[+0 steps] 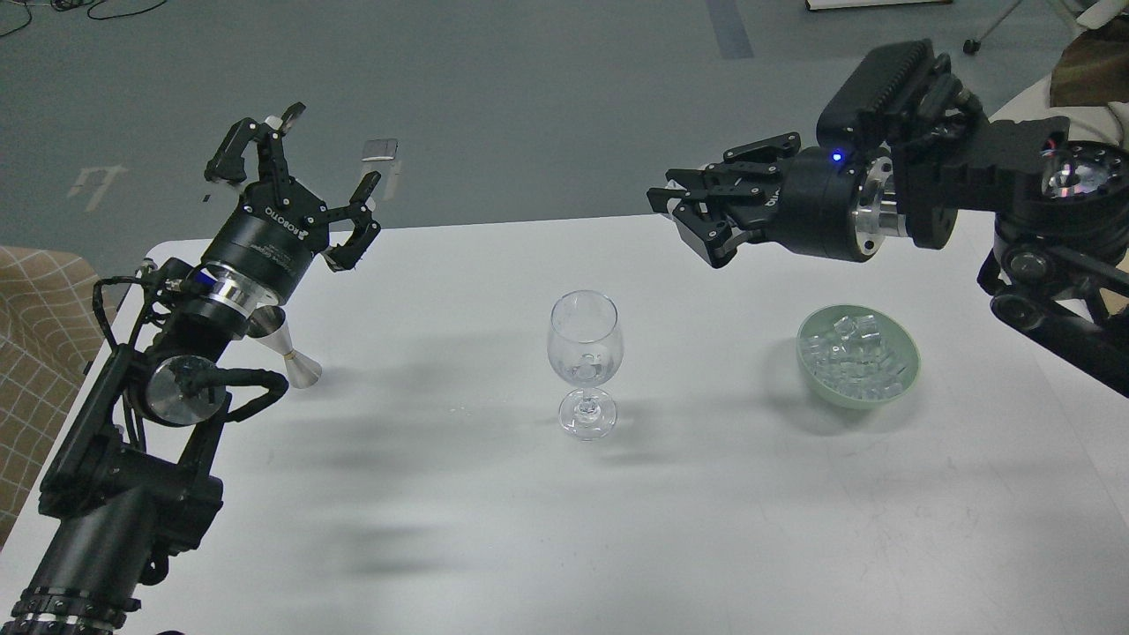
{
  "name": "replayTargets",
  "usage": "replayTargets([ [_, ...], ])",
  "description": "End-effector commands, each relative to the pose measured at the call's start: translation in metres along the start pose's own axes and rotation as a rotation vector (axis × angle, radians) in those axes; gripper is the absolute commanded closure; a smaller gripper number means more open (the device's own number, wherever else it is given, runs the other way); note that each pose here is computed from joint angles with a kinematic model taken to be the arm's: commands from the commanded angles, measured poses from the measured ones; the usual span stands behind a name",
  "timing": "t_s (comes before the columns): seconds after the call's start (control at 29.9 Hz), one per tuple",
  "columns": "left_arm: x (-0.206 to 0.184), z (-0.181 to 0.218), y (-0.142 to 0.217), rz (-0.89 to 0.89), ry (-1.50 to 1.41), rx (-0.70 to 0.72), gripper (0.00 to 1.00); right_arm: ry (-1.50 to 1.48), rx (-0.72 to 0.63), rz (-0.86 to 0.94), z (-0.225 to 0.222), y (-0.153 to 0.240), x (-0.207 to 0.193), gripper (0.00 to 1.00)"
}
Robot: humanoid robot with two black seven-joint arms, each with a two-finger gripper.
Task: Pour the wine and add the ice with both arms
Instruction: 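Lift the ice with the right hand and carry it toward the wine glass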
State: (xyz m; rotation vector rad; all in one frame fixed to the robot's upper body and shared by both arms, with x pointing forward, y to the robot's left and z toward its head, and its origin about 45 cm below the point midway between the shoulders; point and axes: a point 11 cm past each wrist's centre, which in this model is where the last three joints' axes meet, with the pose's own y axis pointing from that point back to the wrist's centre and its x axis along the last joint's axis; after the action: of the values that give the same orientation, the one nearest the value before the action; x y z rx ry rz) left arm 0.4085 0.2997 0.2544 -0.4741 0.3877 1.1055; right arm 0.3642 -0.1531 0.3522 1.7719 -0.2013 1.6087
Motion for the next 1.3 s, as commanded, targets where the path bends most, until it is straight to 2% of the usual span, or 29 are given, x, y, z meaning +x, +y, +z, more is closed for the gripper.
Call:
replayTargets([
  [0.0,0.000,0.000,0.000,0.001,0.000,0.001,0.02,0.010,0.008,0.009,-0.003,-0.002,0.005,1.00],
  [0.3,-0.001,0.001,-0.001,-0.001,0.000,-0.002,0.02,0.015,0.013,0.005,-0.006,-0.002,0.004,1.00],
  [0.7,-0.003,0.000,-0.002,-0.007,0.005,-0.005,0.02,0.083,0.001,0.050,-0.005,0.003,0.035,1.00],
  [1.27,-0.003,-0.002,-0.002,-0.006,0.007,-0.002,0.02,0.088,0.063,-0.027,-0.024,-0.014,0.011,1.00],
])
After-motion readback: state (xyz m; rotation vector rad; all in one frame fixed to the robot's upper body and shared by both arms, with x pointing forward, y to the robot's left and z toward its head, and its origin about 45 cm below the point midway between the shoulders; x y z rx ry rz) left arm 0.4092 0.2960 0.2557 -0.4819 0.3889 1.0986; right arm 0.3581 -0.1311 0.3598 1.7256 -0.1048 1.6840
